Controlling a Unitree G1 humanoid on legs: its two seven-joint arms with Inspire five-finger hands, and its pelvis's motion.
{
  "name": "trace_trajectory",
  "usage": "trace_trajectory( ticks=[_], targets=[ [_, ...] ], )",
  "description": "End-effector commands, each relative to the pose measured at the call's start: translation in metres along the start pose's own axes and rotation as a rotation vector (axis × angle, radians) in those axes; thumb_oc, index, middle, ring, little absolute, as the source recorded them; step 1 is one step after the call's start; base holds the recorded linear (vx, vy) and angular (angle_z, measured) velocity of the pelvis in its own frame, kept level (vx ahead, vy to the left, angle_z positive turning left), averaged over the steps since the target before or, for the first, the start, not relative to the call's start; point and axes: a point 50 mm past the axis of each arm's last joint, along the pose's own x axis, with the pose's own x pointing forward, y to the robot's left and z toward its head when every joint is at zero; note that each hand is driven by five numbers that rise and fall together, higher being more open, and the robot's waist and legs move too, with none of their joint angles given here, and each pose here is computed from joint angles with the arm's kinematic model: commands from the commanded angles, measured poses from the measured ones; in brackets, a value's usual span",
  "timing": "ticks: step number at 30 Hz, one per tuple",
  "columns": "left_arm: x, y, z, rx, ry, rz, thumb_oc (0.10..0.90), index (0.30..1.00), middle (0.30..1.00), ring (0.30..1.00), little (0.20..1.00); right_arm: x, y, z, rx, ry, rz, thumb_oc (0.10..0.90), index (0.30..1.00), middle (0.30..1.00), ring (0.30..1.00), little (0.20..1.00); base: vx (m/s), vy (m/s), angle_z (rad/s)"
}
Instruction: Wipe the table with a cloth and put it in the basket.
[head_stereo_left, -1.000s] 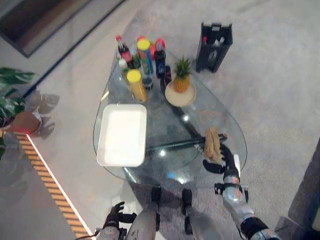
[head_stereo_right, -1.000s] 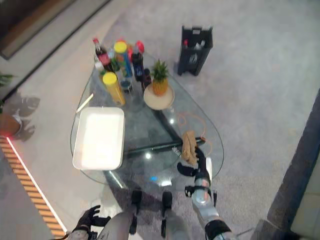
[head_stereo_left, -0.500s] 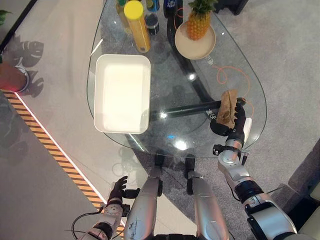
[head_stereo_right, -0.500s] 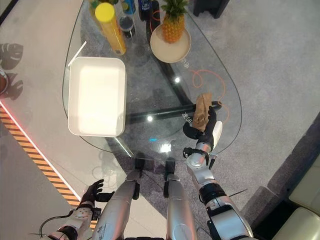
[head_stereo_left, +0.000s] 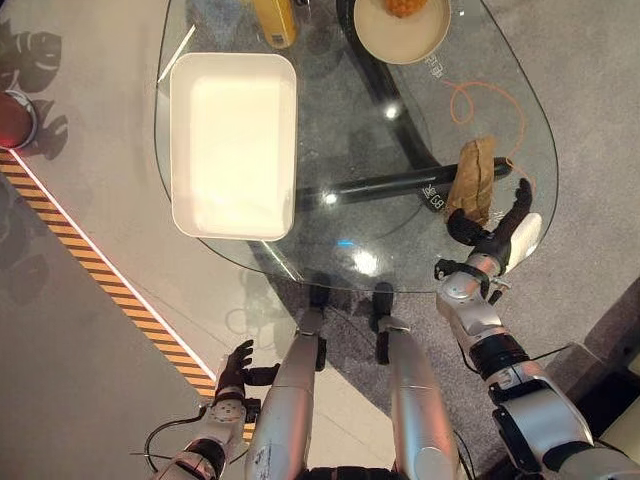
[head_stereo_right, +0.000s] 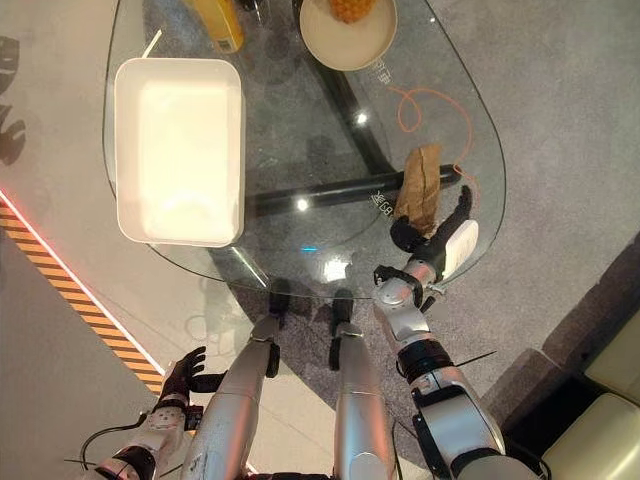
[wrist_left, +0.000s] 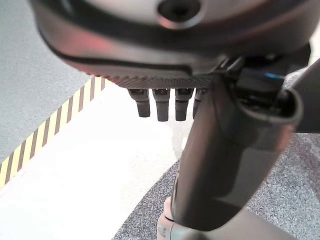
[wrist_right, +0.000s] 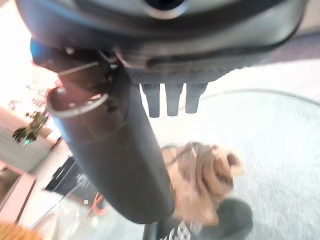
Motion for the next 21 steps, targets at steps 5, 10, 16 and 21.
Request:
trace_trajectory(
  ticks=[5, 10, 16, 21],
  targets=[
    [-0.011, -0.030, -0.009, -0.059, 0.027, -0.051, 0.800, 0.900, 0.900, 0.900, 0.900, 0.029, -0.031, 0.028, 0.035, -0.098, -0.232, 0.800, 0.900, 0.900, 0.900, 0.900, 0.00, 0.000, 0.00],
    [-0.011, -0.035, -0.003, -0.072, 0.010, -0.062, 0.800, 0.900, 0.900, 0.900, 0.900, 0.030, -0.024, 0.031, 0.041, -0.089, -0.155, 0.800, 0.900, 0.900, 0.900, 0.900, 0.00, 0.000, 0.00],
    [-0.011, -0.035, -0.002, -0.078, 0.010, -0.066, 0.800, 0.900, 0.900, 0.900, 0.900, 0.033, -0.020, 0.039, 0.055, -0.092, -0.076, 0.800, 0.900, 0.900, 0.900, 0.900, 0.00, 0.000, 0.00],
    [-0.011, -0.034, -0.002, -0.074, 0.012, -0.073, 0.800, 0.900, 0.900, 0.900, 0.900, 0.034, -0.013, 0.054, 0.140, -0.117, 0.045, 0.800, 0.900, 0.900, 0.900, 0.900, 0.00, 0.000, 0.00]
  ],
)
